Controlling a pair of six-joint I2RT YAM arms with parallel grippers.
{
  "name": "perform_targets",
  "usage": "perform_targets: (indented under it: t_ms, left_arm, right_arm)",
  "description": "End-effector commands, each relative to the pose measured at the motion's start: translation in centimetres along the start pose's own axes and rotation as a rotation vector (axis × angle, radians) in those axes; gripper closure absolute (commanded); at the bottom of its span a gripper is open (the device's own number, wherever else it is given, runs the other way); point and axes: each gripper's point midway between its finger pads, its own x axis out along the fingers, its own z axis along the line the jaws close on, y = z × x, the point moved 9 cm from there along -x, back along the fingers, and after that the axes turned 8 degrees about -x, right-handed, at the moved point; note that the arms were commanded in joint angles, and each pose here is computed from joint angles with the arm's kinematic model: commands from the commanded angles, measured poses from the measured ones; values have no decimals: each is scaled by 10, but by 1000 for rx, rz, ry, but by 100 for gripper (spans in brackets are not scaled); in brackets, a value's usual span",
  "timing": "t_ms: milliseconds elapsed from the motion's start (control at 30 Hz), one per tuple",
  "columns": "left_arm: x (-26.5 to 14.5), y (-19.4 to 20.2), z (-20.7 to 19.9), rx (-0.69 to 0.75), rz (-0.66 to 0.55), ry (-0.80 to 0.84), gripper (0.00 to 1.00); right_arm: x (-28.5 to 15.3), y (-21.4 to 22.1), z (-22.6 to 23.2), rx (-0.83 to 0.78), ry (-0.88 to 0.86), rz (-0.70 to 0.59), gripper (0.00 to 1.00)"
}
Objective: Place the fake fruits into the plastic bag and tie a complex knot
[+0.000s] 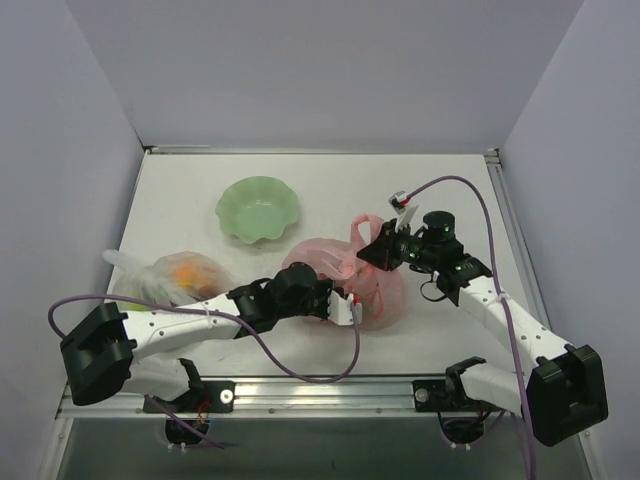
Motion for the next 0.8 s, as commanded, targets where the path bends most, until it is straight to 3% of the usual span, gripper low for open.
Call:
perform_targets:
  t_ms: [0, 33, 167, 200, 233, 300, 367, 433, 500, 567, 633, 667, 767]
  left_arm:
    - [-8, 4, -3, -123, -38, 206, 100]
    - [-10, 6, 1, -131, -44, 225, 100]
    - [-30, -1, 12, -85, -141, 304, 97]
    - [-35, -11, 18, -77, -176, 303, 88]
    - [-41, -20, 20, -91, -207, 317, 66]
    - [-59, -38, 21, -133, -259, 364, 48]
    - [-79, -61, 26, -206, -291, 374, 34]
    - [-94, -73, 29, -277, -311, 371, 30]
    - [-113, -79, 30, -316, -332, 339, 25]
    - [-133, -81, 36, -437, -332, 205, 23]
    - [-146, -76, 39, -534, -320, 86, 8]
    - [-159, -69, 39, -609, -310, -9, 6]
    - [-174, -51, 38, -623, -251, -132, 3]
  right_arm:
    - [-3, -15, 0, -312, -134, -33, 100]
    - [-5, -16, -1, -403, -147, -36, 100]
    - [-6, -10, -3, -476, -175, 21, 100]
    - [-6, -10, -3, -462, -177, 33, 100]
    - [-6, -10, -3, -450, -176, 42, 100]
    - [-6, -14, 0, -417, -169, 31, 100]
    - [-8, -17, 3, -408, -164, 18, 100]
    - [-9, -19, 5, -380, -159, 12, 100]
    - [-11, -22, 7, -348, -135, 11, 100]
    - [-14, -25, 8, -323, -109, 1, 100]
    - [-16, -25, 10, -297, -104, 11, 100]
    - [-17, -24, 12, -265, -107, 20, 100]
    - [-20, -20, 16, -250, -122, 30, 100]
